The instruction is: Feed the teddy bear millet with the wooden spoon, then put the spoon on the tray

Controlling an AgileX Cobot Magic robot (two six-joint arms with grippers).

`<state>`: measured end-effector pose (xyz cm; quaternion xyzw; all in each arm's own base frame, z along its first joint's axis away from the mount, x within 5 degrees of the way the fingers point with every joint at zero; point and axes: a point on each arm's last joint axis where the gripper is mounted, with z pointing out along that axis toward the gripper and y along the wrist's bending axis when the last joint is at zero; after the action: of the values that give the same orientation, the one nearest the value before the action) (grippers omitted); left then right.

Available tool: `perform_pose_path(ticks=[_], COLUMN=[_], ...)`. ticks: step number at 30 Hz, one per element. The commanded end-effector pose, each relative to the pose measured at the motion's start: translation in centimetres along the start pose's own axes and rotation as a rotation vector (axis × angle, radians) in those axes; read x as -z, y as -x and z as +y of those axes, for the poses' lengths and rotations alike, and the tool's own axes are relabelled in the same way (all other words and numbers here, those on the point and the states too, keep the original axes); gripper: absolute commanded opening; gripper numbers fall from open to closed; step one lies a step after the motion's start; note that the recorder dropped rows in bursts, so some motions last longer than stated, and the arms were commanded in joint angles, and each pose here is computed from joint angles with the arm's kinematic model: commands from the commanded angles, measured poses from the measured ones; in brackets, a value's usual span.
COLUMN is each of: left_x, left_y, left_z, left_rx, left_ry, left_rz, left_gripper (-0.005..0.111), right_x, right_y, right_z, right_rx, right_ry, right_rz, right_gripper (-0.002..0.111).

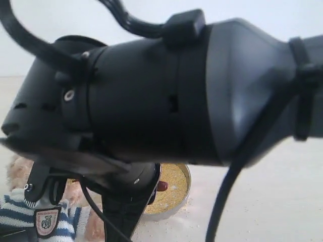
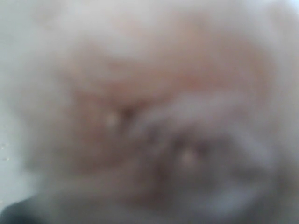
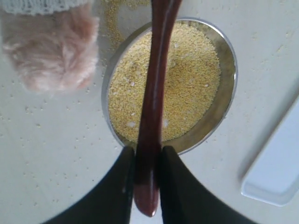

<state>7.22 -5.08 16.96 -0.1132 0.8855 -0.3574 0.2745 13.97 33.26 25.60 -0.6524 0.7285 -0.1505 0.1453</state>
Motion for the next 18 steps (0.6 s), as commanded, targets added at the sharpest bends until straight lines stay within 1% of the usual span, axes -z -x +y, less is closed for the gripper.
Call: perform_pose_path(ticks=[1,6,18], left_x=[0.0,0.0,0.0], left_y=[0.0,0.0,0.0], left_z=[-0.1,-0.1,-0.1], left_rx=[0.008,0.008,0.008], left_ry=[-0.015,-0.016,-0.016], left_rz=[-0.013,-0.011,-0.011], left_gripper=[0.005,0.005,0.005], right_x=[0.6,1.1,1.8], right_y=[0.3,0.6,0.9], right_z=[0.5,1.0,1.5], right_rx=[0.030,0.049,0.053], right_ry=[-0.068,-0.131,-0.222], right_rz=[-0.013,-0.030,-0.057], right_gripper=[0.013,0.013,0.013])
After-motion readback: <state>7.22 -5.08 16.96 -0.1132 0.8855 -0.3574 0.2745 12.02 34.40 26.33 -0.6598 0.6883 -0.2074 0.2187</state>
